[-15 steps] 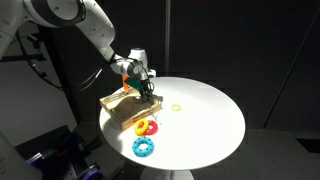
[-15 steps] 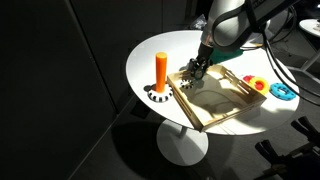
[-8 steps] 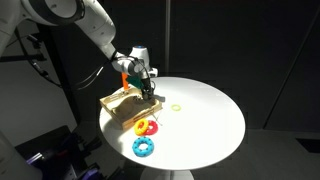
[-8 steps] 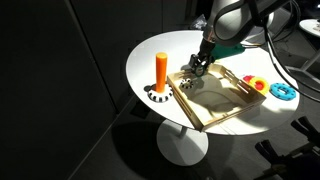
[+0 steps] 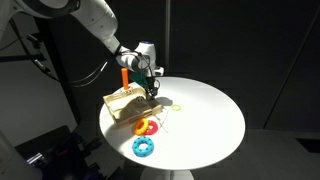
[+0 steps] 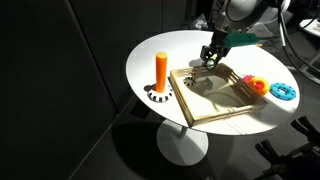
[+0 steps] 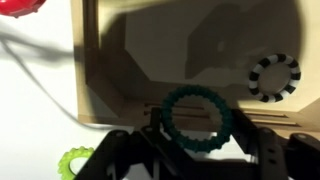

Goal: Put the green ring on the table

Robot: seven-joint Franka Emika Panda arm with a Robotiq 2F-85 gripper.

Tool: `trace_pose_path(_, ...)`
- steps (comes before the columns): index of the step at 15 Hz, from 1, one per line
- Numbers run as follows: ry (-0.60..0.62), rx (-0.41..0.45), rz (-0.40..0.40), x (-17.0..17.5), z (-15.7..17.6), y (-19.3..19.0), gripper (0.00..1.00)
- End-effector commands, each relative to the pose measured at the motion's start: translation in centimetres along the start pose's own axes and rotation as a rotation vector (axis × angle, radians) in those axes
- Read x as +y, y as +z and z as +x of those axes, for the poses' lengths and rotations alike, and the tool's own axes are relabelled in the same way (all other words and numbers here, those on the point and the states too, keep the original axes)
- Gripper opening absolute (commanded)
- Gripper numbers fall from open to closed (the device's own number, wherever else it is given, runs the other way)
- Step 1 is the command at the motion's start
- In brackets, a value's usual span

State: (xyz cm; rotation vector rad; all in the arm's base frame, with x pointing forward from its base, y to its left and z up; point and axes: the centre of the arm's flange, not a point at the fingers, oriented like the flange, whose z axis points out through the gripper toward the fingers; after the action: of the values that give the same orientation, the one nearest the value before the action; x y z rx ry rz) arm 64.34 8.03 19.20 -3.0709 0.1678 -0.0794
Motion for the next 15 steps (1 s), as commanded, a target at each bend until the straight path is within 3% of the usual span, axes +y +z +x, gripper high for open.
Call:
trace_pose_path(1,0.027,-0.03,-0.001,2.7,-1.0,-3.5,0.45)
trace_pose_path(6,0.091,-0.072,-0.051,6.5,-1.6,-5.1,0.45)
trace_pose_path(15,0.175,-0.153,-0.144,13.6,-6.0,-5.2,0.45)
